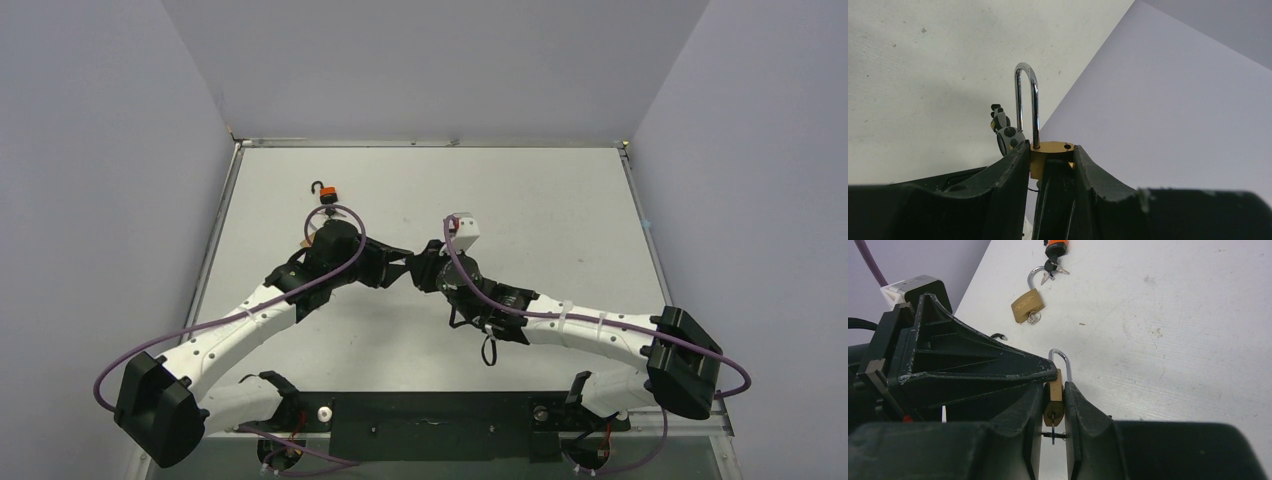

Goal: Lock with the key
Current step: Pick up the lock from the center of the board.

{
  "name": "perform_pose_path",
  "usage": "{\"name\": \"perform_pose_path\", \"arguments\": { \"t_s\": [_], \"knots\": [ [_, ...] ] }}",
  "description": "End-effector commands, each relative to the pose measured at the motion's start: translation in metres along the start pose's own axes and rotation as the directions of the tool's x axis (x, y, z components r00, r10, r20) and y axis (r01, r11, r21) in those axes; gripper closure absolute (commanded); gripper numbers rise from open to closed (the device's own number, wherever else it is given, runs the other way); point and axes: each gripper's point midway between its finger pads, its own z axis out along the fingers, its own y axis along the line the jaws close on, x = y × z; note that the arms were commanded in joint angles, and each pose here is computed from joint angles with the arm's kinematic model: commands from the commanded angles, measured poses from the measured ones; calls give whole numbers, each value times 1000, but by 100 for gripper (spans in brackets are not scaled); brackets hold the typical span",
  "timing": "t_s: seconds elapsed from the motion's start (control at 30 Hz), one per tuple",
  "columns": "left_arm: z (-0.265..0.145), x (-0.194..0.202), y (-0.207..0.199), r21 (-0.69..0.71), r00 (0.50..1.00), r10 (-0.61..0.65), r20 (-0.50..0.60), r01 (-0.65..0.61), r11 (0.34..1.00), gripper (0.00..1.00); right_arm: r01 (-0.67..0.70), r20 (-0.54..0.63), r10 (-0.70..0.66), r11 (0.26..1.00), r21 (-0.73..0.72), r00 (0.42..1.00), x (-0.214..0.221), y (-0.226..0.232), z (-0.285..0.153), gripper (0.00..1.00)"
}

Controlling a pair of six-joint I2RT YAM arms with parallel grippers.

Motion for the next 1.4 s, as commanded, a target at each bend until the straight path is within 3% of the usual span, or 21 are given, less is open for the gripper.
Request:
{"name": "perform_pose_path", "arguments": {
  "t_s": [0.0,0.17,0.37,0.47,0.6,0.67,0.73,0.77,0.8,0.83,0.87,1.0,1.2,1.37],
  "knots": [
    [-13,19,-43,132,998,7,-66,2,991,96,-66,55,68,997,-33,996,-26,11,5,100],
    [-14,22,-48,148,997,32,-72,-21,989,91,-87,48,90,995,-49,995,-30,11,3,100],
    [-18,26,-55,170,987,146,-69,-133,977,61,-121,59,124,991,-51,991,-46,2,-3,100],
    [-22,26,-57,181,971,230,-68,-215,960,59,-155,65,160,984,-82,985,-59,-1,-11,100],
    [-32,27,-67,199,914,399,-73,-378,904,56,-176,75,186,977,-119,980,-77,-8,-23,100],
    [-36,31,-73,234,853,516,-83,-487,842,56,-184,68,196,971,-153,978,-85,-8,-30,100],
    [-41,31,-78,281,713,700,-36,-665,692,56,-200,45,213,959,-202,976,-93,-7,-38,100],
    [-43,31,-78,285,671,741,-24,-706,648,56,-215,21,227,945,-245,974,-99,-5,-43,100],
    [-48,29,-83,293,586,810,27,-779,554,55,-223,4,232,940,-260,973,-100,-6,-46,100],
    [-51,27,-81,280,547,836,39,-810,516,51,-237,-8,245,926,-293,969,-108,-5,-52,100],
    [-58,26,-85,287,458,884,89,-862,418,50,-247,-10,255,923,-294,967,-113,-11,-54,100],
    [-77,31,-94,298,241,951,196,-938,177,48,-276,-83,266,875,-398,961,-124,4,-76,100],
    [-97,58,-99,384,54,962,267,-922,-55,47,-337,-178,286,777,-532,941,-135,33,-112,100],
    [-125,84,-108,498,-12,953,303,-850,-169,47,-347,-196,288,722,-599,937,-148,50,-139,100]
  ]
}}
